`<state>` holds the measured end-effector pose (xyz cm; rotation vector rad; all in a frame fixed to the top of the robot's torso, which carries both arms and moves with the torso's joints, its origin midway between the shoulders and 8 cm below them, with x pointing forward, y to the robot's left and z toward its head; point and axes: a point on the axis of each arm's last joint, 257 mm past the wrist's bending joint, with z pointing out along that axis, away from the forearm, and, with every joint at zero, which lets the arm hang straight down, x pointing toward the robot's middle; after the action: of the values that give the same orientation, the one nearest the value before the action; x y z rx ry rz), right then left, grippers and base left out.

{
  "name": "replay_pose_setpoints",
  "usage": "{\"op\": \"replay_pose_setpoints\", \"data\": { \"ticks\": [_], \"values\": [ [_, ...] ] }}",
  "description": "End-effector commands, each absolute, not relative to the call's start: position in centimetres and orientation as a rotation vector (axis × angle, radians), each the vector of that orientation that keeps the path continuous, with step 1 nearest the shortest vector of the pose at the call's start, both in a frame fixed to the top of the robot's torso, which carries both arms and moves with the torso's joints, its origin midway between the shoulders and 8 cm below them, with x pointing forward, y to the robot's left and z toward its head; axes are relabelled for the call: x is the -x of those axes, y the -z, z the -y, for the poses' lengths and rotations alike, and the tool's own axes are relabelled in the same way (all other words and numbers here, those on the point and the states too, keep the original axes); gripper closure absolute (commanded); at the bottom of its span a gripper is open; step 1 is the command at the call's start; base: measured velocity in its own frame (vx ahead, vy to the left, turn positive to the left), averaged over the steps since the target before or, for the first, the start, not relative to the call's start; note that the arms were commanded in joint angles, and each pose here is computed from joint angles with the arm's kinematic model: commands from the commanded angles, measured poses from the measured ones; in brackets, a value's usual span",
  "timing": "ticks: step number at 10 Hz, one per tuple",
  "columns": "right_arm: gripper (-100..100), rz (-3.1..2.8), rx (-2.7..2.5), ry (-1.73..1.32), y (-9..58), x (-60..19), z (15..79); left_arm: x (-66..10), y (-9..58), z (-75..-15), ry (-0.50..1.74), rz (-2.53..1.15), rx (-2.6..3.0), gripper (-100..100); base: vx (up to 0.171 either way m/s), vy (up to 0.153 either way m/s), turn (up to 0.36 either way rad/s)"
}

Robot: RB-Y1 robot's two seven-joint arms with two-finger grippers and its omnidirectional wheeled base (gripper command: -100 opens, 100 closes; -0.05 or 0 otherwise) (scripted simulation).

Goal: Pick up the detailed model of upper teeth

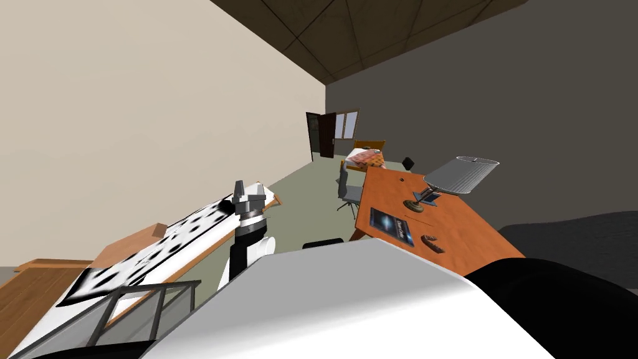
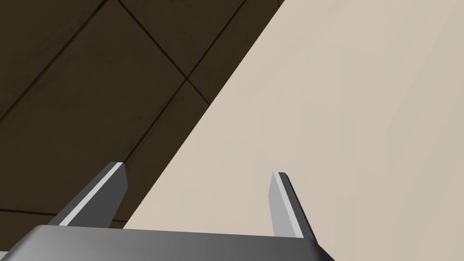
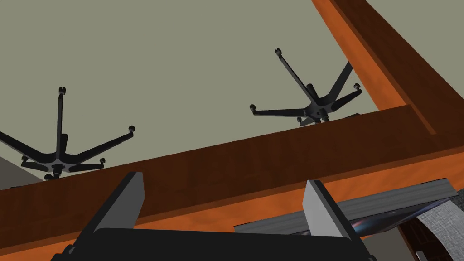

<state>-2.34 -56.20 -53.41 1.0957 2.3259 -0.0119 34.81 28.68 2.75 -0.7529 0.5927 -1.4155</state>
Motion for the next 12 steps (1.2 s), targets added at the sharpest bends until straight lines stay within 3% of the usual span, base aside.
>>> {"op": "replay_pose_setpoints", "data": {
  "ticks": [1,12],
  "values": [
    [-100,-2.338,-1.096,0.036,53.3,3.3,56.9,-34.8,-2.8,-28.7,1.416,-0.593,0.753,0,0.012,-0.015,-0.041],
    [-100,-2.573,-0.895,0.461,49.4,11.8,68.2,-34.8,-2.8,-28.7,1.416,-0.593,0.753,0,0.022,-0.051,0.205]
  ]
}}
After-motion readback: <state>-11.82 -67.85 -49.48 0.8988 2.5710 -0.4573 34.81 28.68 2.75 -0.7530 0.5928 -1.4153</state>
